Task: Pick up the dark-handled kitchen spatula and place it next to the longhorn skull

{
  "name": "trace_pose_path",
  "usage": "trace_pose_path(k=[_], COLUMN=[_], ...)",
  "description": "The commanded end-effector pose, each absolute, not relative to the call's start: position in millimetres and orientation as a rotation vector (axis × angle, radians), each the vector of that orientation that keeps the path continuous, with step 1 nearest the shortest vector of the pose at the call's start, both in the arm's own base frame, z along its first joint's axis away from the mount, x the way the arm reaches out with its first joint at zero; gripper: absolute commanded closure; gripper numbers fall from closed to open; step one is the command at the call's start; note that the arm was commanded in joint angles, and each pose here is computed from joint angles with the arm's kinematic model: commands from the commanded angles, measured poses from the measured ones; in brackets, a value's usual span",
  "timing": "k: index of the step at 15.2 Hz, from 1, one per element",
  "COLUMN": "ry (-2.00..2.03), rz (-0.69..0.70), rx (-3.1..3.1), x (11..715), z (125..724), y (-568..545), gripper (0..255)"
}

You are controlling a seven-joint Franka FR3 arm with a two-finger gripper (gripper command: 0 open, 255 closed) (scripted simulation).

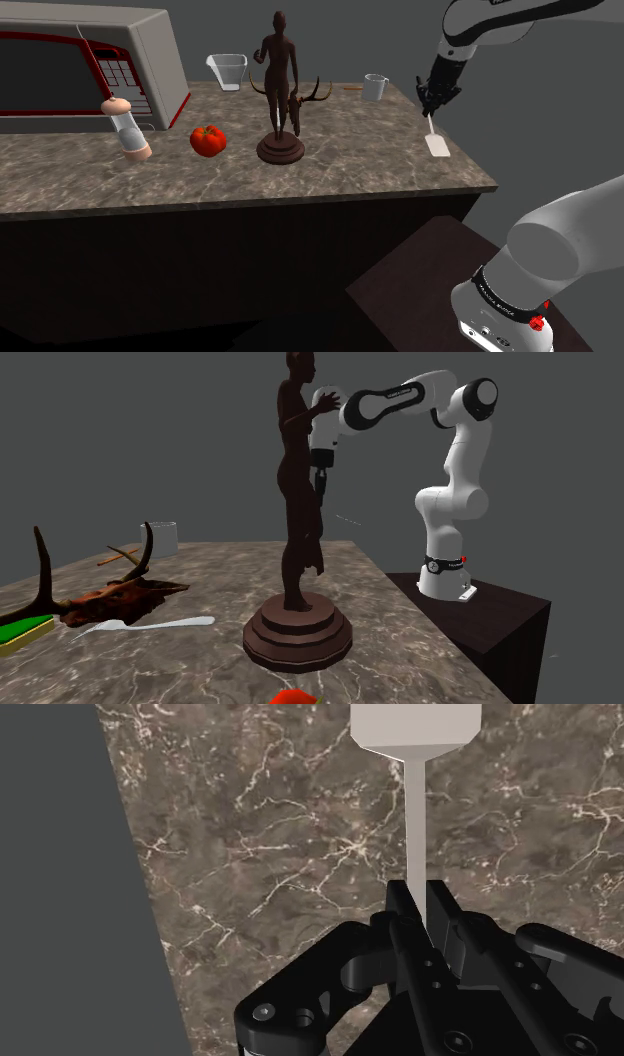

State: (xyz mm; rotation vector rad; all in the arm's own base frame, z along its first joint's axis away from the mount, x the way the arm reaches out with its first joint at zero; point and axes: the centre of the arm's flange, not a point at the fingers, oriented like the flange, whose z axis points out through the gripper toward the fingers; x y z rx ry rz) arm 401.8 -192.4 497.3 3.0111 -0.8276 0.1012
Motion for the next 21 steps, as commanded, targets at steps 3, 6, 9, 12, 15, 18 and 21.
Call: trace_pose_path(k=[3, 6, 9, 12, 15, 18, 21], ry=[-0.828, -0.828, -0.828, -0.828, -0.828, -0.828, -0.828], rz=[0.100, 0.100, 0.100, 0.100, 0.100, 0.100, 0.100], rx=[3.011, 3.011, 3.011, 3.011, 3.011, 3.011, 3.011], x=[402, 402, 402, 402, 402, 422, 451], z=[518, 534, 550, 566, 581, 585, 585], y=[-192, -192, -192, -192, -192, -175, -148], gripper=[255, 255, 255, 255, 255, 255, 255])
